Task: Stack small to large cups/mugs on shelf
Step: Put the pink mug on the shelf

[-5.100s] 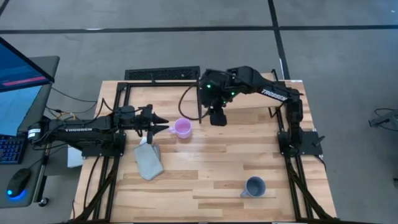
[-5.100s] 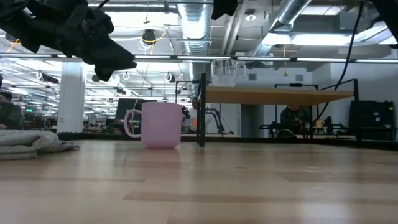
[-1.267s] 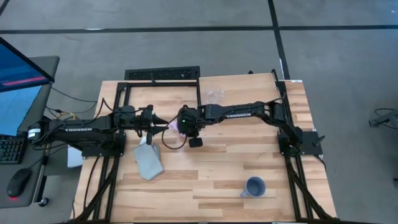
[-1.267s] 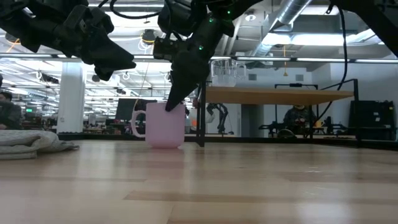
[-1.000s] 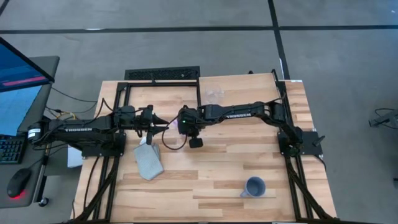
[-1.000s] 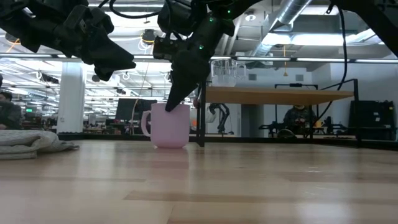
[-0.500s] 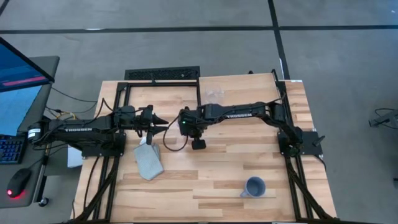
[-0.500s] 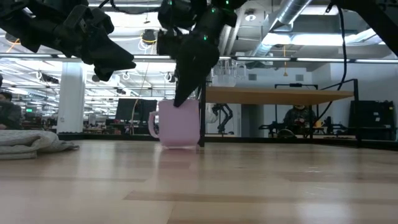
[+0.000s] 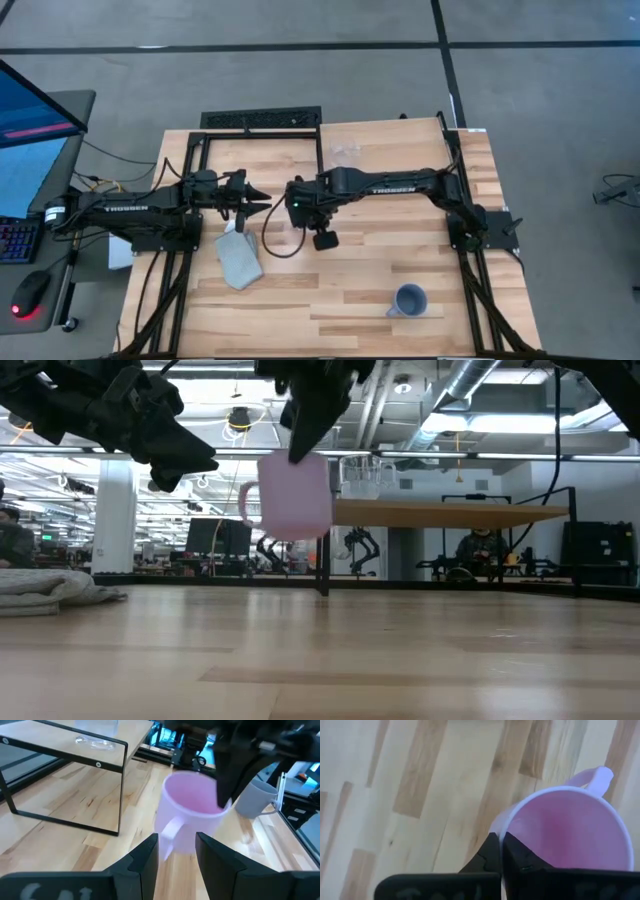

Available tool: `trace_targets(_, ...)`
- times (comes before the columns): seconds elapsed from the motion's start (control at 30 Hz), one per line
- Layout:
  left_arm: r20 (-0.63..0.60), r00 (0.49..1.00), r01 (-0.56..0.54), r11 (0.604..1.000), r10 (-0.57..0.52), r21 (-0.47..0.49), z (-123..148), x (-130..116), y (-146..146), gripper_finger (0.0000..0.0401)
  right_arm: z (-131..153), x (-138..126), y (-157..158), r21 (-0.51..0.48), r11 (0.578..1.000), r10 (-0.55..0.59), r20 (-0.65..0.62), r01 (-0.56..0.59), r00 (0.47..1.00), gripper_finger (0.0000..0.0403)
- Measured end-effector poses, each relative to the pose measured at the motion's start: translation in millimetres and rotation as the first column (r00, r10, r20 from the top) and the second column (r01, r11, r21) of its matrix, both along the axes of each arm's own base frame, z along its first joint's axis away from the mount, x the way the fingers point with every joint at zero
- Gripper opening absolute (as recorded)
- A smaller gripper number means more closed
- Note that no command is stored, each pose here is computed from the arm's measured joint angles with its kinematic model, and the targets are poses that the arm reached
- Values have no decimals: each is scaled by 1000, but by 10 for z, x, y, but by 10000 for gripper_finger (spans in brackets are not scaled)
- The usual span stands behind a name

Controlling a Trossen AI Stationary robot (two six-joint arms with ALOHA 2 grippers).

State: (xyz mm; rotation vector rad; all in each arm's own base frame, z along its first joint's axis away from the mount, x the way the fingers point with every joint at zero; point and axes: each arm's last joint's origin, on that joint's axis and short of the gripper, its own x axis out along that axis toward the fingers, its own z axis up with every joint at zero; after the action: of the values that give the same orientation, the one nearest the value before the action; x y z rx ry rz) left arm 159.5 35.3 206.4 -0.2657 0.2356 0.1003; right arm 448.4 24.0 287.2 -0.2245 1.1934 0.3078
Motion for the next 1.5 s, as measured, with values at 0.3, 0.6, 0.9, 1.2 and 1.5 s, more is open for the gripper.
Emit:
trace_targets(0.3,0,1000,2,1000,-2,-7,-1,0,-2,121,386,-177,-275,-17,996,-84,29,85,996,9)
trace_targets(0.6,-13,1000,2,1000,-2,-11,-14,-4,-3,121,970,-652,-467,-35,982,-181,109,186,977,9)
trace_targets(0.9,-14,1000,3,1000,-3,-7,-15,-4,-3,121,1559,-1271,-434,5,958,-279,230,285,932,9)
trace_targets(1.2,-11,1000,-13,1000,13,1,-10,-3,3,121,1864,-1842,-540,-74,890,-414,280,450,866,9)
trace_targets(1.5,-7,999,-51,999,51,-6,-6,-3,13,121,1652,-2020,-933,-43,884,-441,252,466,861,11)
